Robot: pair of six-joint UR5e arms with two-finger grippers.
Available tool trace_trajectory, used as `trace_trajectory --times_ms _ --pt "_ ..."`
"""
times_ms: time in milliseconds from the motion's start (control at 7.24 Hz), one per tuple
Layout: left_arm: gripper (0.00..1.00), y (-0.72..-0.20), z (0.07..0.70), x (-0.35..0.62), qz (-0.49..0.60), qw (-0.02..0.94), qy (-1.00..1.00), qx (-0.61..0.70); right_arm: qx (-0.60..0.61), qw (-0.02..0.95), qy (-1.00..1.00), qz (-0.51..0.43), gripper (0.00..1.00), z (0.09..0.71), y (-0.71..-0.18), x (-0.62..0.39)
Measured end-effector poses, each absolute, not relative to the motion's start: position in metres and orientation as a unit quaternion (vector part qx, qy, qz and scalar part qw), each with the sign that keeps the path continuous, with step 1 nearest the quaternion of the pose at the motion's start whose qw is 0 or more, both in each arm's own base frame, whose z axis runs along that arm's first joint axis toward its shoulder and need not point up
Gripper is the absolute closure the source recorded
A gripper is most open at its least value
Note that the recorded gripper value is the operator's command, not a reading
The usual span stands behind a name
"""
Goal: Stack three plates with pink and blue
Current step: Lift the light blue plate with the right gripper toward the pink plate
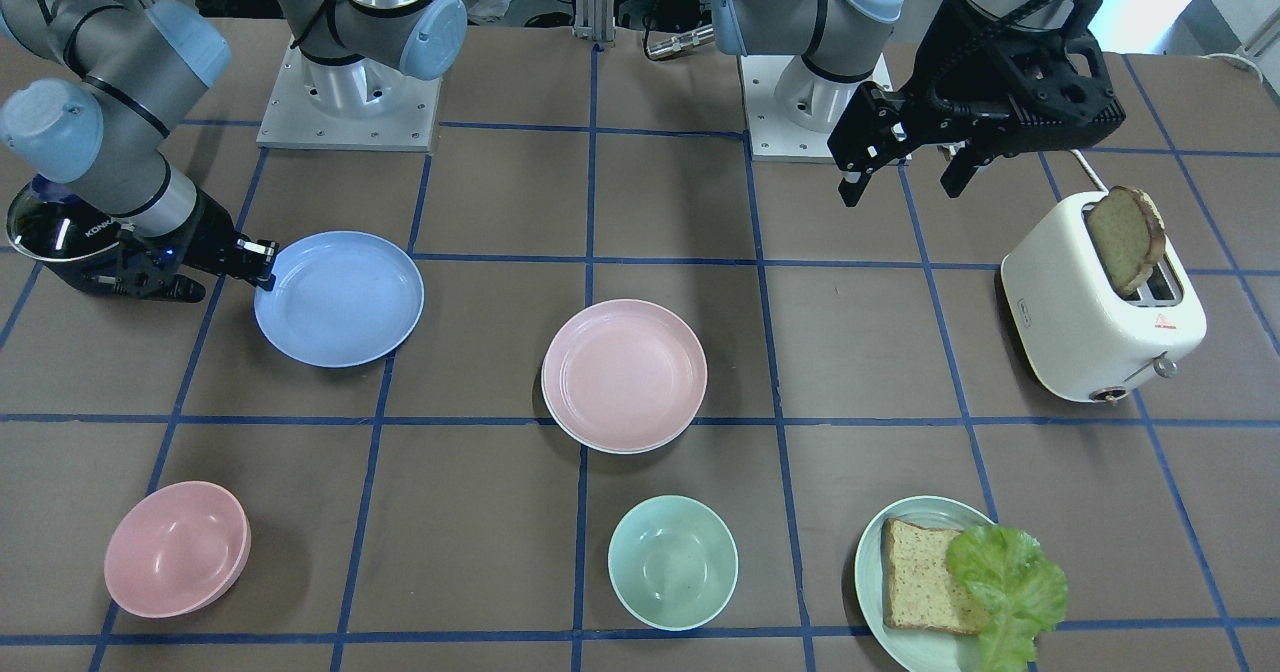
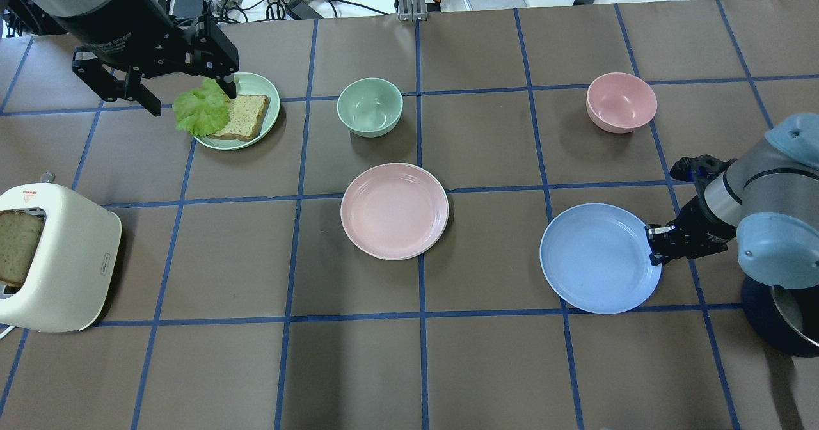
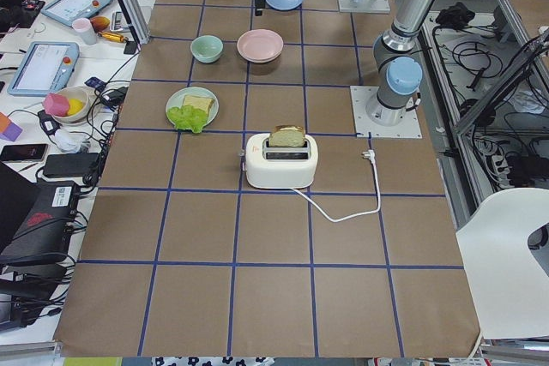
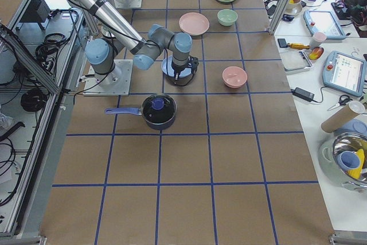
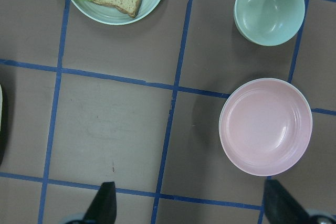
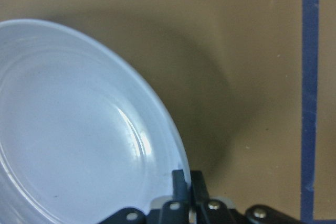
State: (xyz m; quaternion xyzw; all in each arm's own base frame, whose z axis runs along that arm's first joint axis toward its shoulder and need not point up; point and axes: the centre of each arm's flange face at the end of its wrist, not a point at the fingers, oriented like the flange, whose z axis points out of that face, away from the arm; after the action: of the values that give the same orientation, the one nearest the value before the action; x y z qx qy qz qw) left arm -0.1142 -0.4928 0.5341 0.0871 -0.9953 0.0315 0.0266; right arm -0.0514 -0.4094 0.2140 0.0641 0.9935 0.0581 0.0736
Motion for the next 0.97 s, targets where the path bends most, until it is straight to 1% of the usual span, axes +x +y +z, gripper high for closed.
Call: trace_trajectory --times_ms 415,691,967 --pt "0.0 -0.491 0.536 -0.114 0.033 0.024 -0.996 0.079 0.09 0.082 0.991 0.05 1.0 0.26 -0.416 0.008" --pt "0.0 -0.49 0.537 -0.113 0.034 0.015 -0.996 0.079 0.123 0.098 0.986 0.057 1.0 0.298 -0.443 0.061" --pt "0.0 -0.489 0.537 -0.112 0.032 0.013 -0.996 0.081 0.144 0.105 0.982 0.059 1.0 0.298 -0.481 0.122"
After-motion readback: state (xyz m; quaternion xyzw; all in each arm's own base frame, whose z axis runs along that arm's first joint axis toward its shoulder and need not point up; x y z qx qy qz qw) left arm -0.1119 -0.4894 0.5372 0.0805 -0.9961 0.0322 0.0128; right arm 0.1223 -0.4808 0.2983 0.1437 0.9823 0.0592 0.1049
